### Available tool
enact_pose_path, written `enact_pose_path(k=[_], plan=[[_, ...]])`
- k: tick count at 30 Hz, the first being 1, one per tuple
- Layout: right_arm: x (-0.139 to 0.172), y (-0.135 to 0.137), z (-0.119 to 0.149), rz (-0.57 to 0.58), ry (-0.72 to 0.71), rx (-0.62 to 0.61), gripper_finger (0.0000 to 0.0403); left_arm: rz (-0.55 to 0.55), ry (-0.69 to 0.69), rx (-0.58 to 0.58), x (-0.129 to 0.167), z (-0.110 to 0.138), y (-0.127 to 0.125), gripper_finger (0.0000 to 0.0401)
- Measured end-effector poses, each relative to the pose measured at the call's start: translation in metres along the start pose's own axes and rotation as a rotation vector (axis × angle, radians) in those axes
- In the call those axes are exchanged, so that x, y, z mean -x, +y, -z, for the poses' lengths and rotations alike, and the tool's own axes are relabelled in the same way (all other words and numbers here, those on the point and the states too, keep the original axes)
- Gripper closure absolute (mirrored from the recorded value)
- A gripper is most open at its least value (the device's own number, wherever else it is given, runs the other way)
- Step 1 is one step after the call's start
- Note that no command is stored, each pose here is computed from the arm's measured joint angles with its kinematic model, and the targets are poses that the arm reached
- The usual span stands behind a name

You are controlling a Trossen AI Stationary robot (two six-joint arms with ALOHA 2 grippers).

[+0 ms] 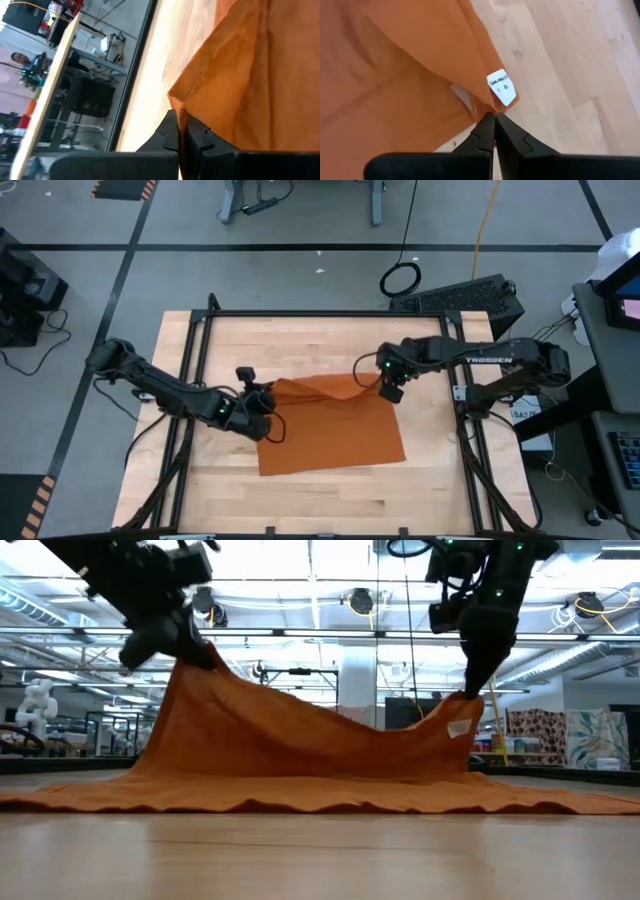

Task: Roll towel into tight, uniform cylinder
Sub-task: Fold the brown towel

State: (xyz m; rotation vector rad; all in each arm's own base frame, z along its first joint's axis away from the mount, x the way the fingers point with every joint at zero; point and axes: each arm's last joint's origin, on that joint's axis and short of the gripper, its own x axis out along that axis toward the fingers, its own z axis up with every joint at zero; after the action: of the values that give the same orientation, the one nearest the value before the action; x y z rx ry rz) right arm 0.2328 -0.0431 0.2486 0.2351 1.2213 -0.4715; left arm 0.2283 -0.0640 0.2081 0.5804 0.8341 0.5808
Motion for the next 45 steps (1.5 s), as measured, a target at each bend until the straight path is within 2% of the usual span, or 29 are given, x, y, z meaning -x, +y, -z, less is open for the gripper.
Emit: enact_pose_path(k=[5, 13, 18, 28, 34, 40, 45], plan=[[0.004, 0.018, 0.012, 0.067, 0.019, 0.011, 0.0401, 0.056, -0.074, 0.046, 0.022, 0.0, 0.005, 0.0401], [0.01, 0.04, 0.025, 0.049, 0.032, -0.008, 0.0401, 0.151, -0.164, 0.103, 0.047, 0.0, 0.005, 0.0398], [0.014, 0.051, 0.036, 0.049, 0.061, -0.013, 0.0401, 0.214, -0.192, 0.079, 0.057, 0.002, -0.001, 0.0395], [0.02, 0.072, 0.05, -0.036, 0.1, -0.026, 0.0401, 0.282, -0.228, 0.124, 0.073, 0.006, -0.011, 0.0394], [0.023, 0.079, 0.055, -0.05, 0.102, -0.034, 0.0401, 0.314, -0.238, 0.167, 0.08, 0.008, -0.014, 0.0393], [0.026, 0.087, 0.063, -0.063, 0.099, -0.026, 0.0401, 0.438, -0.211, 0.191, 0.085, 0.01, -0.02, 0.0393], [0.029, 0.095, 0.07, -0.078, 0.095, -0.023, 0.0401, 0.482, -0.199, 0.223, 0.089, 0.011, -0.022, 0.0393]])
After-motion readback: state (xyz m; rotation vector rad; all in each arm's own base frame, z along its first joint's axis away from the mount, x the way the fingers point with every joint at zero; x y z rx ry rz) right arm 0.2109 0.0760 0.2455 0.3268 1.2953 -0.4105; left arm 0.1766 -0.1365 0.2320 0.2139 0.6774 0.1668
